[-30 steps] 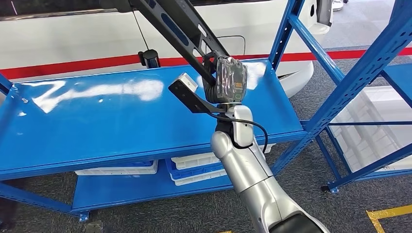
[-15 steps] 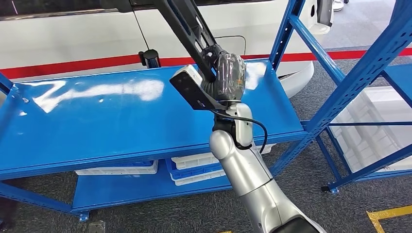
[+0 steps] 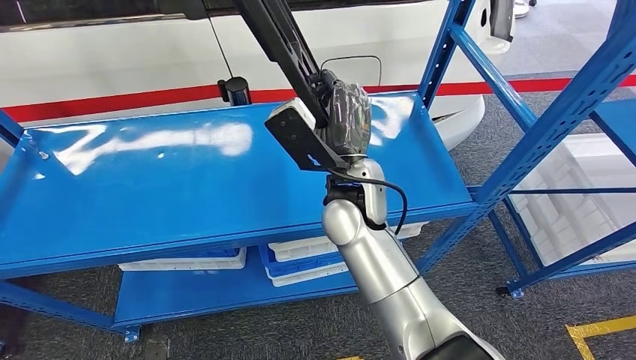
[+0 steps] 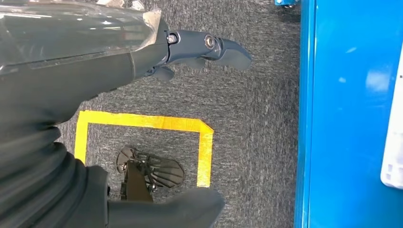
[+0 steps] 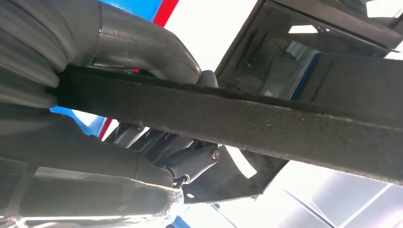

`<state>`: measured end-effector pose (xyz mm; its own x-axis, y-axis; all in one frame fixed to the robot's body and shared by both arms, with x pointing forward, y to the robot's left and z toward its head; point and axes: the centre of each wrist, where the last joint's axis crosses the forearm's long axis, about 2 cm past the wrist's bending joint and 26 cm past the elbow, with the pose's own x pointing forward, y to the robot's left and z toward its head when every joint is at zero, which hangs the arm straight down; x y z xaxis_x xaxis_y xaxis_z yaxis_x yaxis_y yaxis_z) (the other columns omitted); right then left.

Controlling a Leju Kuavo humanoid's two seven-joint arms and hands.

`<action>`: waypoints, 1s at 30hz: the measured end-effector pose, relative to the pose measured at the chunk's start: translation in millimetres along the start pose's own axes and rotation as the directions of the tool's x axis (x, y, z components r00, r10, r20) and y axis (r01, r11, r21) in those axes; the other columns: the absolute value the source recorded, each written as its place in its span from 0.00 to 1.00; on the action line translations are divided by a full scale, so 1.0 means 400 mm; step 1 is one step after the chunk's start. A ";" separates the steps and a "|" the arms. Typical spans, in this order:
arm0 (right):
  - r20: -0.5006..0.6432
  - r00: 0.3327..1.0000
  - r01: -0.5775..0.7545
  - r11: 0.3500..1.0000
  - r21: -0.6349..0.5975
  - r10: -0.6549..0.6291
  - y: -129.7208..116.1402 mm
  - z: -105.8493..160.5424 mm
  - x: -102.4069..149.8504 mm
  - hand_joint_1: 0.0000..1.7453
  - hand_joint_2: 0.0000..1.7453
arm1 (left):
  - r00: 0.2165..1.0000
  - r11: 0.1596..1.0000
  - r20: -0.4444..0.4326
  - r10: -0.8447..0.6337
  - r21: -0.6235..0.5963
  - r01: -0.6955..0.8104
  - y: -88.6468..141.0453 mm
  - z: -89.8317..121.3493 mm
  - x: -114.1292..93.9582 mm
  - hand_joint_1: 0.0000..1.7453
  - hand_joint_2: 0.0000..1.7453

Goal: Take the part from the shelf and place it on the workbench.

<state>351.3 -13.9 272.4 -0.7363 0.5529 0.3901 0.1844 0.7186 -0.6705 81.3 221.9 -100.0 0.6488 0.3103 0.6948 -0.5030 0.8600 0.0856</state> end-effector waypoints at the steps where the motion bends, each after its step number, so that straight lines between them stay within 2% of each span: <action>1: -0.001 1.000 0.005 1.000 0.004 -0.005 0.001 0.001 0.000 1.00 1.00 | 1.000 1.000 -0.001 0.002 -0.003 -0.002 0.000 0.000 0.000 0.00 1.00; 12: 0.004 1.000 0.026 0.999 0.033 -0.026 0.003 -0.003 0.010 1.00 1.00 | 1.000 0.999 0.003 0.020 -0.026 -0.020 0.000 -0.004 0.004 0.00 1.00; 19: -0.014 1.000 -0.001 0.999 0.033 0.002 -0.003 0.012 -0.023 1.00 1.00 | 1.000 0.999 0.003 0.019 -0.048 -0.019 -0.003 -0.007 0.009 0.00 1.00; 30: -0.049 0.998 -0.040 0.999 -0.003 0.039 -0.039 0.002 -0.054 1.00 1.00 | 0.999 0.991 0.043 0.015 -0.136 -0.009 -0.031 -0.033 0.058 0.00 1.00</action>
<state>364.0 -37.5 273.8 -0.6954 0.6010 0.3940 0.2154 0.6973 -0.6836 110.3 223.8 -94.5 0.6159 0.3050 0.7264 -0.4263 0.9044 -0.0183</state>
